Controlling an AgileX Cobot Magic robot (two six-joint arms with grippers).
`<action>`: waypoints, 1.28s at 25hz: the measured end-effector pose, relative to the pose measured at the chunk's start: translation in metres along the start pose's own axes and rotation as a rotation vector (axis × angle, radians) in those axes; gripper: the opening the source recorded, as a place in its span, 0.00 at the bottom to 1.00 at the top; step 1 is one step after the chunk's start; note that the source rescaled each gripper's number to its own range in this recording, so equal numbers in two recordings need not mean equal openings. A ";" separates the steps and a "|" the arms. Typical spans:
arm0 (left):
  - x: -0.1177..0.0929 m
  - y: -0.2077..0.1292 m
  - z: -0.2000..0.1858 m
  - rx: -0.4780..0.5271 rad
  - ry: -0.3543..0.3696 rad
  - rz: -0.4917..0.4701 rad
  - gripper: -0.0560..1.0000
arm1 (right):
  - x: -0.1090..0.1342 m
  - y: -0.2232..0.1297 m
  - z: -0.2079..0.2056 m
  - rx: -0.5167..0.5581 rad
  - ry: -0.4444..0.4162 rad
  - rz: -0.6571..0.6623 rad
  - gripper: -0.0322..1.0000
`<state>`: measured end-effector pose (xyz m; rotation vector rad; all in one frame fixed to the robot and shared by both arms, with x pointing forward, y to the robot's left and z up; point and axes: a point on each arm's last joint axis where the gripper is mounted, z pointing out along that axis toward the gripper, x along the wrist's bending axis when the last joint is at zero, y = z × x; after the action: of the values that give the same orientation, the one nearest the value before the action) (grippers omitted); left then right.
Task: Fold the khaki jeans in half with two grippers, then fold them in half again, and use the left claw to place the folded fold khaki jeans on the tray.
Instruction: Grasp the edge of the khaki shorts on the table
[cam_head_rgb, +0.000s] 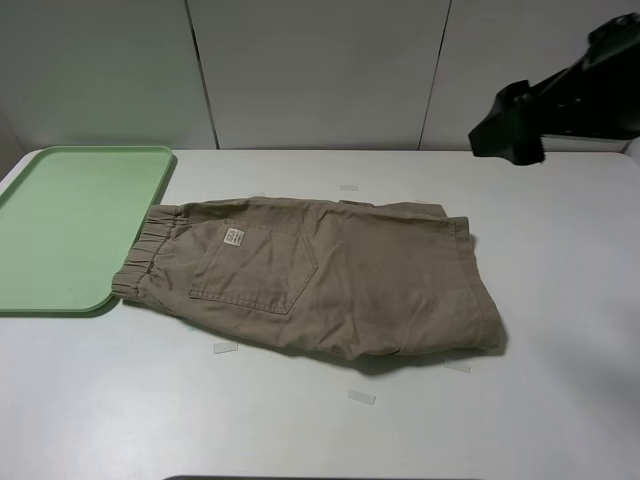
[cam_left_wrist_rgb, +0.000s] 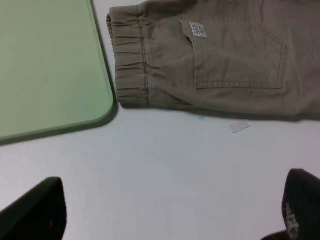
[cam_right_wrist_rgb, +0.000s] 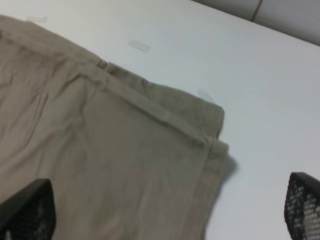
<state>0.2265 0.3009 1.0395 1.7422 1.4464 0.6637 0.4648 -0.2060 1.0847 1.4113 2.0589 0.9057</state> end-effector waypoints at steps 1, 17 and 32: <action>0.000 0.000 0.000 0.000 0.000 0.000 0.89 | -0.002 0.002 0.011 0.008 -0.002 0.017 1.00; 0.000 0.000 0.000 0.000 0.000 0.000 0.89 | -0.068 -0.016 0.128 0.295 -0.015 0.249 0.96; 0.000 0.000 0.000 0.000 0.000 0.000 0.89 | -0.075 -0.056 0.173 0.447 0.245 0.123 0.96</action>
<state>0.2265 0.3009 1.0395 1.7422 1.4464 0.6637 0.5785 -0.2471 0.9295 1.7417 2.4950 0.7217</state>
